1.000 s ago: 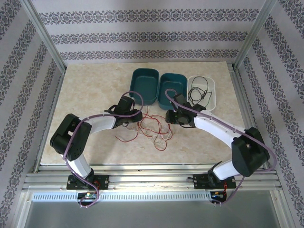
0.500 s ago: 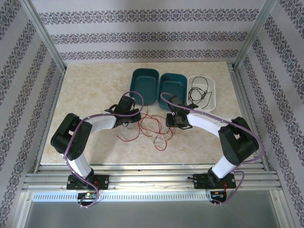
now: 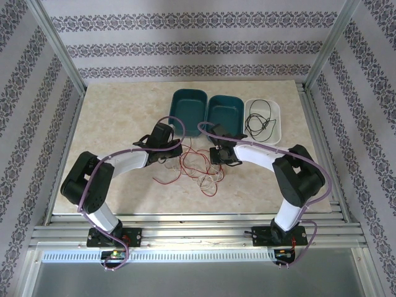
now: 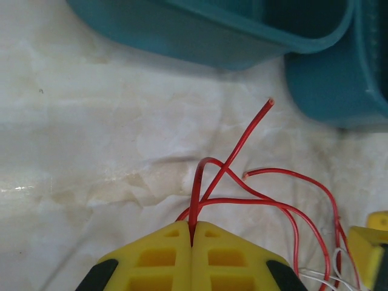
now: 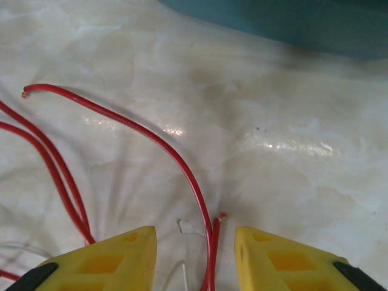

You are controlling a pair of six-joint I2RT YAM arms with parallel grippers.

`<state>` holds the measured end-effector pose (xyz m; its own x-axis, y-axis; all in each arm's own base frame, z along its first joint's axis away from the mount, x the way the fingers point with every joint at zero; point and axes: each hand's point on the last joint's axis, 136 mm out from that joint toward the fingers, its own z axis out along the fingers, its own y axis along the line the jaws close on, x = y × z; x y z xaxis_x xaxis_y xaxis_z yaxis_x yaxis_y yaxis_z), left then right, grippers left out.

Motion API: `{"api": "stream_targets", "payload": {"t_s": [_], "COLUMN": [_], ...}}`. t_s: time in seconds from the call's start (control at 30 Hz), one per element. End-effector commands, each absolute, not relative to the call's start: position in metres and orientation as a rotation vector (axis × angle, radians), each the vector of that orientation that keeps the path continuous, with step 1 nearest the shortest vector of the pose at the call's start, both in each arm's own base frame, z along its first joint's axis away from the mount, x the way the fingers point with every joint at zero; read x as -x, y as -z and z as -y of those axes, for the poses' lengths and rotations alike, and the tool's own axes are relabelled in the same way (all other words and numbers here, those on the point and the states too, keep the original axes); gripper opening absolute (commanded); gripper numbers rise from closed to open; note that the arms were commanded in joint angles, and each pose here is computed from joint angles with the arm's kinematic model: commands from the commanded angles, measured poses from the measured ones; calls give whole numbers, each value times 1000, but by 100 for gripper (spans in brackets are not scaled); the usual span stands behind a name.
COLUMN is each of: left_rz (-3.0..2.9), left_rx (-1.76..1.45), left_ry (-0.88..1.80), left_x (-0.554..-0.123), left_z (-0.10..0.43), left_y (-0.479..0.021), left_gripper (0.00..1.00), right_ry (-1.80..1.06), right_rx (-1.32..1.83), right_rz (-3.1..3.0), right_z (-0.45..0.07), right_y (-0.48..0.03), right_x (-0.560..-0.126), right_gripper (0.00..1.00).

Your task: Untangle the cables

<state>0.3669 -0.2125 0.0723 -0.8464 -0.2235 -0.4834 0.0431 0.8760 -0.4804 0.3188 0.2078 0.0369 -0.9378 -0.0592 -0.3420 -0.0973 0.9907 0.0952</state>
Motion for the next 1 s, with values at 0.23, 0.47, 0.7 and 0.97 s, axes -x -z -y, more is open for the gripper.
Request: {"api": "stream_targets", "payload": {"t_s": [0.23,0.47,0.7,0.97], "left_rz": [-2484,-2464,-2444,-2430], "left_rx": [140,159,199,282], "left_ry": [621,601,570,489], "left_x": [-356,-355,-355,-350], "left_z": [192,183,168,137], "left_y": [-81,-87,-93,-92], "left_gripper": [0,0,0,0], "right_ry": [-57,-25,-29,-7], "right_rx": [166,159,146,126], "right_rz": [-2779,-2810,-2810,-2774], "right_z": [-210,-206,-203,-194], "right_y": [-24,-11,-15,-33], "right_x": [-331,-324,-321,-320], "right_gripper": [39,30,20,5]}}
